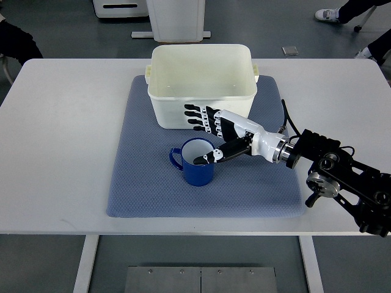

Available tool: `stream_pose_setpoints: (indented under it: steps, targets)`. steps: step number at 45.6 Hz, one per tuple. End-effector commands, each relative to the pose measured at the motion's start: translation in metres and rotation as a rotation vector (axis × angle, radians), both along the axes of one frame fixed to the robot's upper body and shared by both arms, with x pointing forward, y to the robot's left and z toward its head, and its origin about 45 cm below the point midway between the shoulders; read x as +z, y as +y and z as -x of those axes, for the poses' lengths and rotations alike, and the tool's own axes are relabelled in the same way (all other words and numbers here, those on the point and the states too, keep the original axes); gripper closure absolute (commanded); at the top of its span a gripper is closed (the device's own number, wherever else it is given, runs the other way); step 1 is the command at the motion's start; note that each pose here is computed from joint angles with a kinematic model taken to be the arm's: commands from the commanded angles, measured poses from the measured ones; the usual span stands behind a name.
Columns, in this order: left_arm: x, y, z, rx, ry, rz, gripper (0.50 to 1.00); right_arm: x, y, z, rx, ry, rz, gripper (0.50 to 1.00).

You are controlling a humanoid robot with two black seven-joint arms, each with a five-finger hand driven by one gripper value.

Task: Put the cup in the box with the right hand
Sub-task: 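Close the right hand fingers around the blue mug's body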

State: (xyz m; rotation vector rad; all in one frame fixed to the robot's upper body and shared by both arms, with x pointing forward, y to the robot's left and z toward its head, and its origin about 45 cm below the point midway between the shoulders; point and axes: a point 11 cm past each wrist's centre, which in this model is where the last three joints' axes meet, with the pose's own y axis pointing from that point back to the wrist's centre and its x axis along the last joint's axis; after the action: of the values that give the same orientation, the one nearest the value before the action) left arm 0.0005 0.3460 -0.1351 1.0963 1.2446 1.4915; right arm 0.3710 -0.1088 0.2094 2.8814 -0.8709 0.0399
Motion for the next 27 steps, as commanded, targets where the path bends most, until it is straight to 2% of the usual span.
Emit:
stream_pose_setpoints:
  steps: [1, 27]
  targets:
    - [0.000, 0.000, 0.000, 0.001, 0.000, 0.000, 0.500, -0.006, 0.000, 0.001, -0.011, 0.010, -0.008, 0.505]
    - [0.000, 0.000, 0.000, 0.001, 0.000, 0.000, 0.500, -0.029, 0.011, 0.014, -0.004, 0.047, -0.006, 0.505]
